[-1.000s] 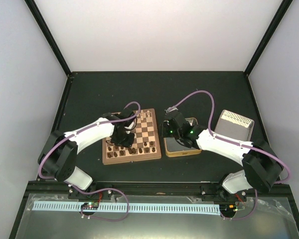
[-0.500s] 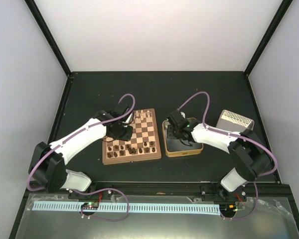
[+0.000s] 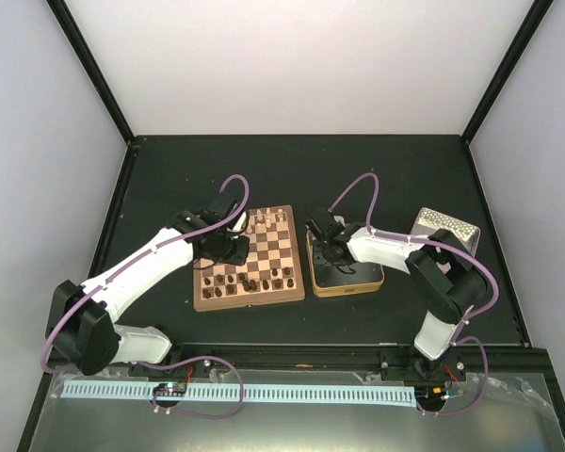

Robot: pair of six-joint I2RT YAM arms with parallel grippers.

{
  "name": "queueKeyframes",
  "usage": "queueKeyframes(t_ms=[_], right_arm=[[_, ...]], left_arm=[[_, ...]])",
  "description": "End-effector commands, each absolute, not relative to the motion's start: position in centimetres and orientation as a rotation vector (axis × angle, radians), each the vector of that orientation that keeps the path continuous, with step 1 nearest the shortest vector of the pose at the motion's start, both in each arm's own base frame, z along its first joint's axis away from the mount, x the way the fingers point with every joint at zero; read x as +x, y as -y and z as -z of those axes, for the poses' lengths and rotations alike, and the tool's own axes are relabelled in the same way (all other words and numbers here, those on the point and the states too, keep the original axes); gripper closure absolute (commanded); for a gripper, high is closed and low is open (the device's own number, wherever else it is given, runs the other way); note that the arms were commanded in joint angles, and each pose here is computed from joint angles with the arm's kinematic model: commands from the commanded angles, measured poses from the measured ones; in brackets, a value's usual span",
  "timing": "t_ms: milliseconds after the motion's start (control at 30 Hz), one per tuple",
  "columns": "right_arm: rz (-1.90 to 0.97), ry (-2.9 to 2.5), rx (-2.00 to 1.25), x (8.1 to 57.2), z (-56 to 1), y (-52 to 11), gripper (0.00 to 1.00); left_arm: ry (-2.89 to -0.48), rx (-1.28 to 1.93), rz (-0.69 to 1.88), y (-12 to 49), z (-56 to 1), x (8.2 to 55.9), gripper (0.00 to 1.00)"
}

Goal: Set up the chess pieces on the board
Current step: Pick up the chess piece from the storage box, then place the chess piece on the chessboard.

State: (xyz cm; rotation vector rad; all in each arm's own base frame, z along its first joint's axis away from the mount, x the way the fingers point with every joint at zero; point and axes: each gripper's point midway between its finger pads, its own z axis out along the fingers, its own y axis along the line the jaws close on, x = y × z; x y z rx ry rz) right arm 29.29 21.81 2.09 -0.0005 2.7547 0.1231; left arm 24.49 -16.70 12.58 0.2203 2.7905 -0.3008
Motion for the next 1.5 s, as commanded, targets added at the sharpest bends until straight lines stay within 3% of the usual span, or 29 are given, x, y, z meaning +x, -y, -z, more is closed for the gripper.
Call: queueKeyframes(t_ms=[0,167,400,500,733,900,1200,1467], right_arm=[[-0.087,-2.732,0.017,30.3,-2.3,-21.8,0.67],[-0.038,-2.744,0.033,29.9,-1.9,-20.9,0.71],[-0.027,-2.747,0.044,28.9,-1.9,-19.9,0.92],[-0.056,-2.724,0.014,29.0,-2.2,-20.2,0.96],[-0.250,-2.556,-0.123,30.0,-5.8,-22.1,0.98],[-0.482,-2.329,-0.334,29.9,-10.7,-24.7,0.98],[-0.943,-1.711,-0.806,24.4,-21.7,-30.0,0.97],[-1.042,-1.464,-1.000,21.3,-24.5,-31.4,0.95]], left_arm=[[-2.729,0.204,0.363,17.4,-14.6,25.4,0.71],[-2.731,0.206,0.368,17.5,-14.6,25.3,0.71],[-2.718,0.203,0.410,18.0,-14.9,25.5,0.70],[-2.705,0.194,0.446,18.5,-15.1,25.7,0.68],[-2.592,0.166,0.600,19.9,-18.3,26.1,0.64],[-2.500,0.164,0.837,22.1,-21.4,26.1,0.54],[-2.326,0.236,1.381,26.4,-26.8,24.9,0.37],[-2.337,0.297,1.517,27.7,-27.0,24.0,0.36]])
